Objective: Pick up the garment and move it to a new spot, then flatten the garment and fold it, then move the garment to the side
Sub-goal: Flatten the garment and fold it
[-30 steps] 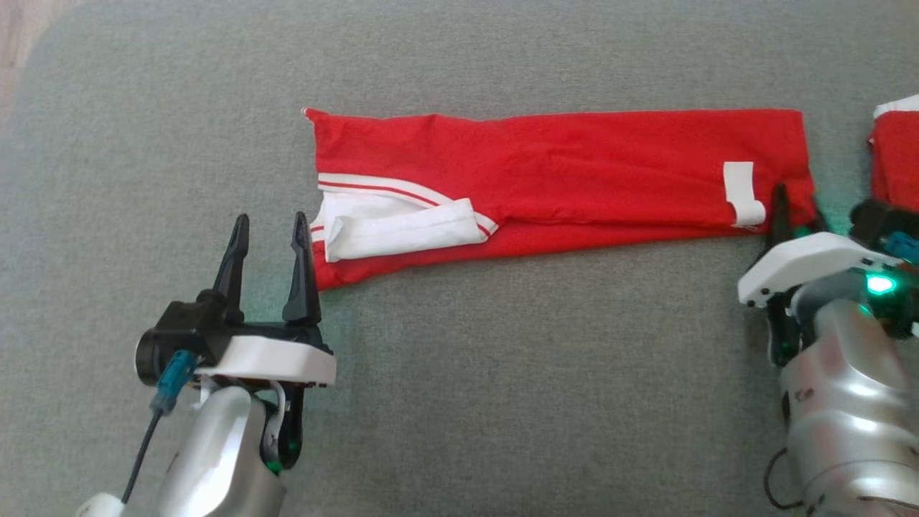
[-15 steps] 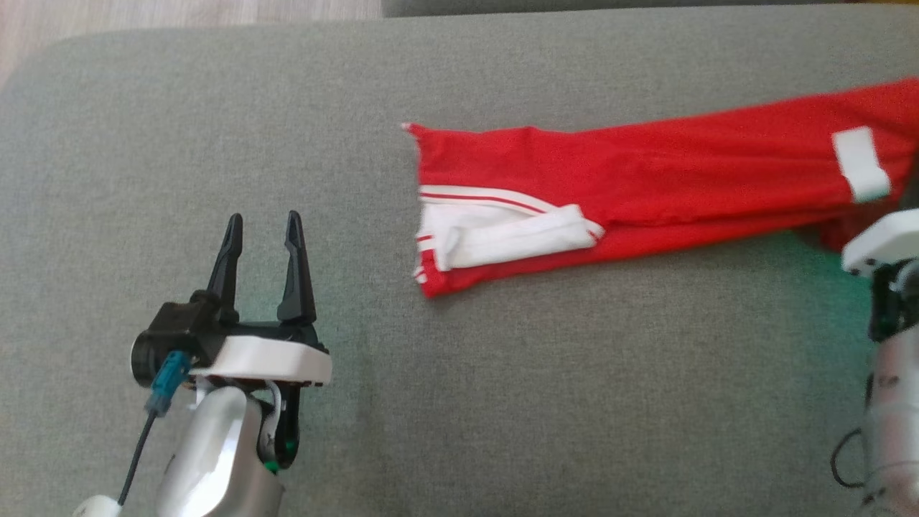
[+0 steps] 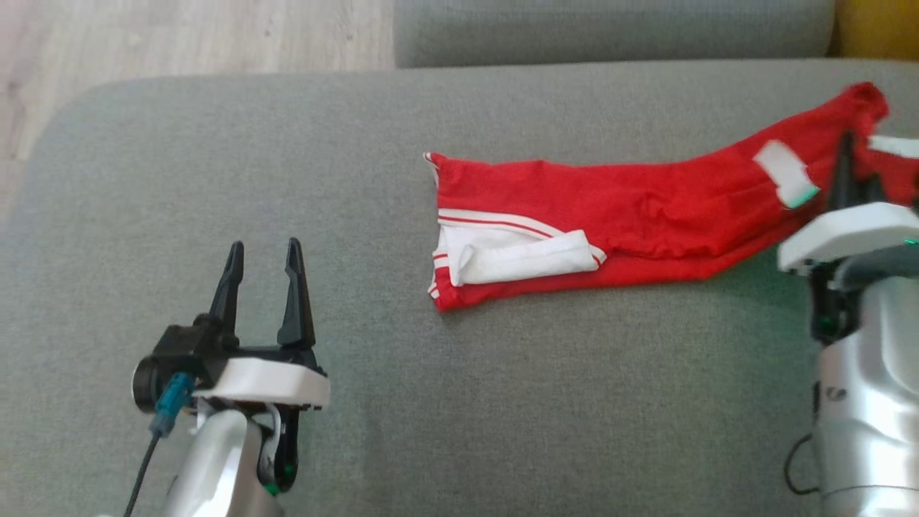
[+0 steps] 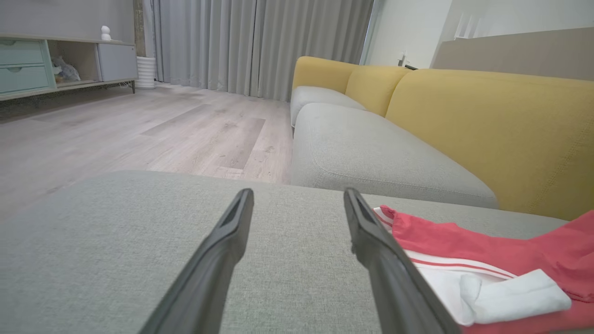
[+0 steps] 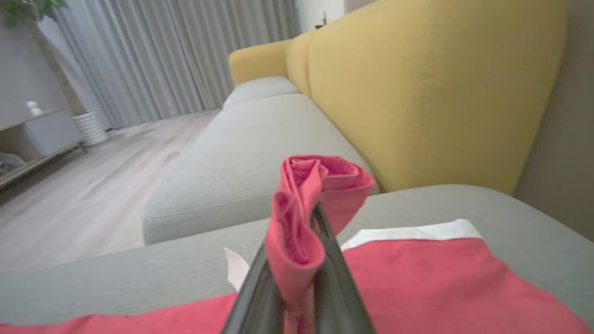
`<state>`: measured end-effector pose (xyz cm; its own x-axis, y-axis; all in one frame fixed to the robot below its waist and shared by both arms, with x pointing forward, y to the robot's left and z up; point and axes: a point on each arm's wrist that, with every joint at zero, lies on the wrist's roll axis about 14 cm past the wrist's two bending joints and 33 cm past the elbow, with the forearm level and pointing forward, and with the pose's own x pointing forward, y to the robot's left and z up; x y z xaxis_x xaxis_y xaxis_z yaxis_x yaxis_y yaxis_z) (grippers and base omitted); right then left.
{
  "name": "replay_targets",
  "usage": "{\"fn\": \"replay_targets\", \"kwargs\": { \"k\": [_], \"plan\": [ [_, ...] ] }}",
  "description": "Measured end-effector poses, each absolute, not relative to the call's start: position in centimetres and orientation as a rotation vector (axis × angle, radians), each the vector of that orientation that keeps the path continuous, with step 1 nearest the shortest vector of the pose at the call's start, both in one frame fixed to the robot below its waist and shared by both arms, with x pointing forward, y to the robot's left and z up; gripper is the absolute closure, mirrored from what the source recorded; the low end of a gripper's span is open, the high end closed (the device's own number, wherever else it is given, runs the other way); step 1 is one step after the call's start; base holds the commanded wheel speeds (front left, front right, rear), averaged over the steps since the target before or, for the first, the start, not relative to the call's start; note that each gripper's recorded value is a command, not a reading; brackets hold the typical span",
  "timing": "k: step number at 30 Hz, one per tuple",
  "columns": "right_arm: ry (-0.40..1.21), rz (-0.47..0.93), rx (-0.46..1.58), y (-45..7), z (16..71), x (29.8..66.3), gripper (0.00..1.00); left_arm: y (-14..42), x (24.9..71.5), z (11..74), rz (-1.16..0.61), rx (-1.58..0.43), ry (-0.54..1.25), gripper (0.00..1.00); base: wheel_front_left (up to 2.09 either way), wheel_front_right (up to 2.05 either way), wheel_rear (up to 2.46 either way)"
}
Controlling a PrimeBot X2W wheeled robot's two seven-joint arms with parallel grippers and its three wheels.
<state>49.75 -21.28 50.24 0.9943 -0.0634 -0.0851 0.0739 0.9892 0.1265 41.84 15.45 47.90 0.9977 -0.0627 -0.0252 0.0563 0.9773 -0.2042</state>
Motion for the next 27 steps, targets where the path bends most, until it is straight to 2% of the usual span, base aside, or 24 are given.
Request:
{"fn": "replay_targets", "kwargs": {
  "k": [9,15,27],
  "plan": [
    [0.044,0.300,0.258,-8.1,52.6,49.4,1.00,17.3,40.0,48.9,-0.011,-0.198,0.004,0.00,0.00,0.00,0.00],
    [0.109,0.447,0.284,-2.5,50.6,47.9,1.00,18.2,39.0,48.9,0.014,-0.185,0.005,0.00,0.00,0.00,0.00],
    [0.240,0.653,0.248,5.0,46.7,46.5,1.00,20.4,37.8,47.6,0.080,-0.172,0.042,0.00,0.00,0.00,0.00]
  ]
}}
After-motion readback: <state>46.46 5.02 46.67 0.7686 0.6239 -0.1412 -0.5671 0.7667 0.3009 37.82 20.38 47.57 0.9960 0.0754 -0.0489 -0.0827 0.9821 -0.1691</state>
